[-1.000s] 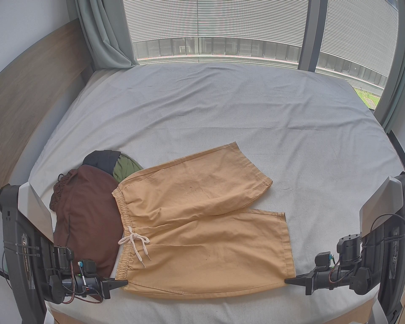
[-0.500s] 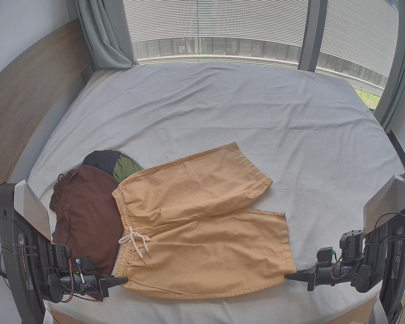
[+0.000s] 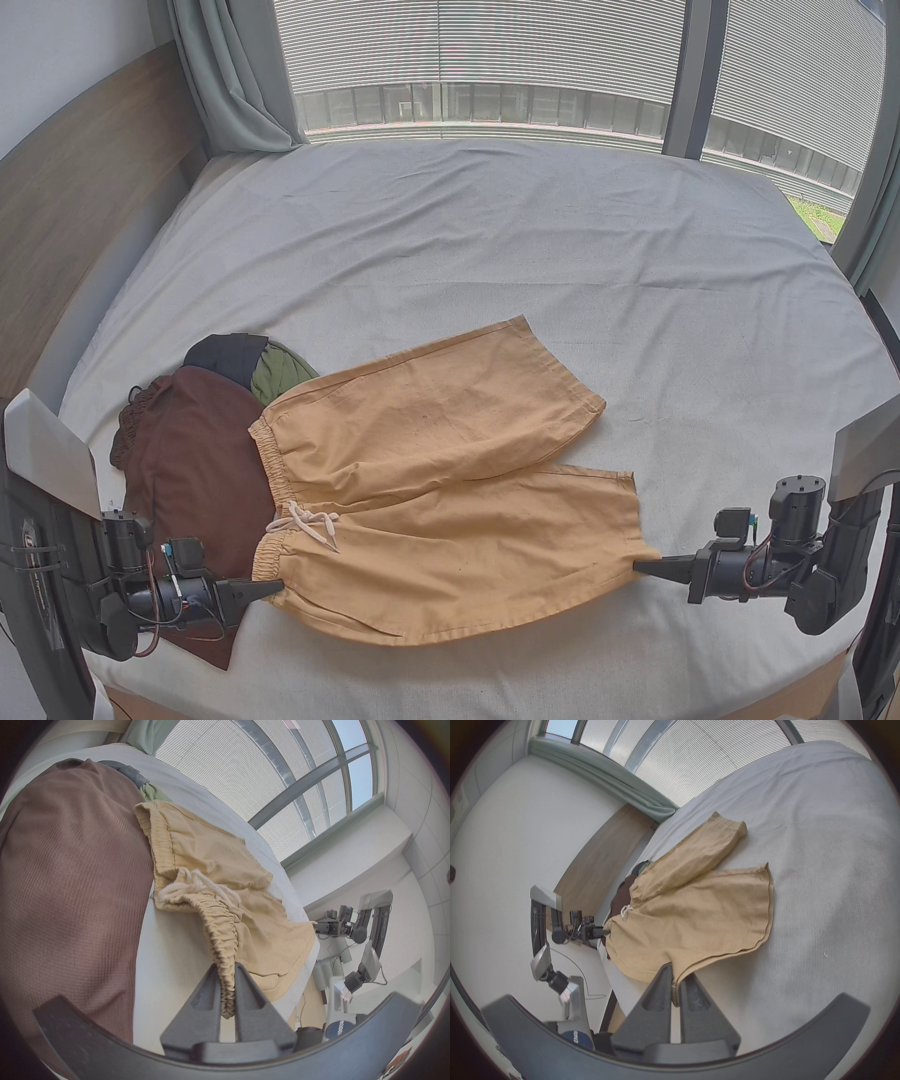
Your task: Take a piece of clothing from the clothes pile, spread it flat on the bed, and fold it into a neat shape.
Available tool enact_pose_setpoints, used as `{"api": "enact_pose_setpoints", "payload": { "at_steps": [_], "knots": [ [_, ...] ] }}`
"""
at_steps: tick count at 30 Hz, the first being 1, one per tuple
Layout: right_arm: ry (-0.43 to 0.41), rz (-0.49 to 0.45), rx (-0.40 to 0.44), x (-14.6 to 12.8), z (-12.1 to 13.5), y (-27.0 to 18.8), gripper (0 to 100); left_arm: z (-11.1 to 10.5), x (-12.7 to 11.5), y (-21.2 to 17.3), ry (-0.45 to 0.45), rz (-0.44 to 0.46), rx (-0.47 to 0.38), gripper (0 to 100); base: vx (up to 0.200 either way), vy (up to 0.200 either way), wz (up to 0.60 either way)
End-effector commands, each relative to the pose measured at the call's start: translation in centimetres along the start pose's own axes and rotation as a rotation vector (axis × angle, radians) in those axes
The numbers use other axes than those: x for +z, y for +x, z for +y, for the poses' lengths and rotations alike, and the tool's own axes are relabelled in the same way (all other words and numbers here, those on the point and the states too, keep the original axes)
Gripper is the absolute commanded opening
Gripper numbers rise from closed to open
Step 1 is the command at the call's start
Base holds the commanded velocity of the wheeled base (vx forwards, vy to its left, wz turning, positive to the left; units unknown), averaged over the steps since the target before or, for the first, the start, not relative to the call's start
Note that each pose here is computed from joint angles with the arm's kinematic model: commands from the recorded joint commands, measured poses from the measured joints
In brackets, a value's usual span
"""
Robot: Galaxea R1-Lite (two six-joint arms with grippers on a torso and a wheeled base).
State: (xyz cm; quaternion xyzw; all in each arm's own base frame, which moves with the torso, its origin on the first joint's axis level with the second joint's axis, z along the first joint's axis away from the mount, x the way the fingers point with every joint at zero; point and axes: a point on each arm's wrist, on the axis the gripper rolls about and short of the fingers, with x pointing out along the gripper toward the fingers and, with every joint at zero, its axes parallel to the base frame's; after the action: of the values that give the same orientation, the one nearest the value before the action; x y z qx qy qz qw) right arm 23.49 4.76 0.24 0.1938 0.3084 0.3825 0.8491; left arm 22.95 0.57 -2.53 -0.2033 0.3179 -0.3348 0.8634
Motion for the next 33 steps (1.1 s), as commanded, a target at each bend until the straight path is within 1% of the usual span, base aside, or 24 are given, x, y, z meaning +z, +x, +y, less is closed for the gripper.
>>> {"api": "enact_pose_setpoints", "payload": {
  "at_steps": [1,7,15,19,21,24,33],
  "knots": [
    [-0.018,-0.07,0.032,1.9,1.3,-0.3,0,-1.0,1.9,0.1,0.019,-0.058,-0.029,0,0.0,0.0,0.0],
    [-0.023,-0.093,0.042,2.5,1.6,-0.4,0,-1.7,3.2,0.3,0.014,-0.091,-0.054,0,0.0,0.0,0.0],
    [-0.031,-0.102,0.043,2.8,1.6,-0.4,0,-1.8,3.7,0.5,0.032,-0.106,-0.059,0,0.0,0.0,0.0],
    [-0.035,-0.11,0.043,2.9,1.8,-0.6,0,-2.2,4.1,0.5,0.001,-0.116,-0.065,0,0.0,0.0,0.0],
    [-0.038,-0.115,0.04,3.0,1.8,-0.8,0,-2.4,4.8,0.4,-0.017,-0.138,-0.073,0,0.0,0.0,0.0],
    [-0.048,-0.124,0.046,3.2,2.2,-1.0,0,-2.7,5.1,0.3,-0.035,-0.149,-0.079,0,0.0,0.0,0.0],
    [-0.068,-0.143,0.053,3.6,2.6,-1.2,0,-2.6,5.3,0.3,-0.031,-0.155,-0.079,0,0.0,0.0,0.0]
  ]
}}
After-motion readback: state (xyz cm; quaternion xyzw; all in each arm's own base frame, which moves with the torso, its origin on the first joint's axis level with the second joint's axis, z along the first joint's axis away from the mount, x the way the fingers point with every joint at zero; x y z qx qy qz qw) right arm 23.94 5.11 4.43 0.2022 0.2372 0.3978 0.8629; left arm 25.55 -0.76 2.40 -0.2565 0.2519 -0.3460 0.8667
